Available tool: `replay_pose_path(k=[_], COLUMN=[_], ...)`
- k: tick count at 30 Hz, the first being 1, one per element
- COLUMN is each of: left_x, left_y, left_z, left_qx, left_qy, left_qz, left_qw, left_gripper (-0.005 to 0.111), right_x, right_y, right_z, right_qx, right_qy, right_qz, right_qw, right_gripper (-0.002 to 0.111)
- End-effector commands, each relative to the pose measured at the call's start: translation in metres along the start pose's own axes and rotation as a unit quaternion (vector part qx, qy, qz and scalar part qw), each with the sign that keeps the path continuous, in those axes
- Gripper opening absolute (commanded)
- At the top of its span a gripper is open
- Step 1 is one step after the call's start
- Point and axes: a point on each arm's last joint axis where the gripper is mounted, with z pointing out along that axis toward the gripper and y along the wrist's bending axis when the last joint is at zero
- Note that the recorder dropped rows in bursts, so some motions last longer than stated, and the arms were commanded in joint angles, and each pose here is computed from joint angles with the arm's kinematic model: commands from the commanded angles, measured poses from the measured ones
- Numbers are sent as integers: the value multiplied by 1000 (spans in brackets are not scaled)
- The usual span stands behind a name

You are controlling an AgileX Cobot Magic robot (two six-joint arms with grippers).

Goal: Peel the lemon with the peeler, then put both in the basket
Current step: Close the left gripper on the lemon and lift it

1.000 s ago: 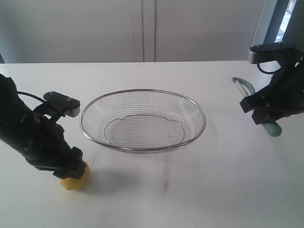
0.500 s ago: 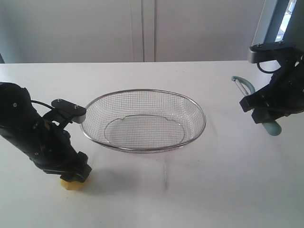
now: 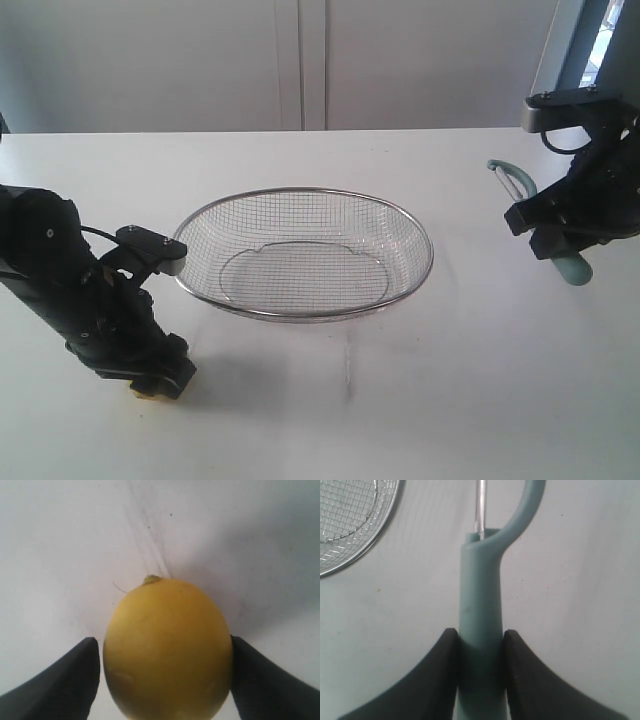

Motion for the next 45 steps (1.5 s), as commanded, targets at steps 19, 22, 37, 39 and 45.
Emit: replay_pose_path(k=[19, 22, 37, 39, 45], left_x=[2, 2, 9, 8, 9], left_y=[0, 0, -2, -3, -5], left_z=[9, 9, 3, -4, -28], left_qx=[3, 3, 12, 11, 9], left_qy=[21, 23, 54, 43, 16], left_qz=[25, 24, 21, 13, 21], left_qw=[999, 999, 998, 999, 1000], left_gripper=[62, 39, 0, 0, 0], right_x=[-2, -2, -3, -3, -3], right_y=[1, 2, 1, 1, 2], right_z=[-3, -3, -3, -3, -3], right_qx=[-2, -5, -2, -2, -3], right_qy=[-14, -15, -22, -22, -20], right_qz=[2, 4, 4, 4, 4], right_qw=[1000, 1000, 1000, 1000, 1000], right_gripper=[0, 0, 0, 0, 0])
